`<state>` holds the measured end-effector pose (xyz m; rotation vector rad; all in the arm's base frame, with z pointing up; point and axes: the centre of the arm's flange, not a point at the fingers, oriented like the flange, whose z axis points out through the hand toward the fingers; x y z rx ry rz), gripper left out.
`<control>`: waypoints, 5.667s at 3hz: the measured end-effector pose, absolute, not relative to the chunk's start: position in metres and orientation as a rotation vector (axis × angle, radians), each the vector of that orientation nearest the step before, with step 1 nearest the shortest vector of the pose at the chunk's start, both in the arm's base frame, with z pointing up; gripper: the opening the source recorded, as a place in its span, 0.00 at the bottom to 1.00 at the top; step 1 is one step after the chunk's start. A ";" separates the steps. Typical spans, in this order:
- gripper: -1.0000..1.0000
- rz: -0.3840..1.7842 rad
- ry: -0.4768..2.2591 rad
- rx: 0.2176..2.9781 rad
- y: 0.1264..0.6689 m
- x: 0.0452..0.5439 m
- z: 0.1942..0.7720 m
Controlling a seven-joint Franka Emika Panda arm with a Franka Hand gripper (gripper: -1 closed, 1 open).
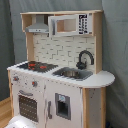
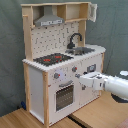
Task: Play with the kitchen
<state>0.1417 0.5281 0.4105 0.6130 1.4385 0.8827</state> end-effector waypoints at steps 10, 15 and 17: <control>1.00 0.976 1.330 1.042 0.386 0.228 0.340; 1.00 1.356 1.167 1.381 0.414 0.248 0.318; 1.00 1.460 1.100 1.523 0.412 0.252 0.291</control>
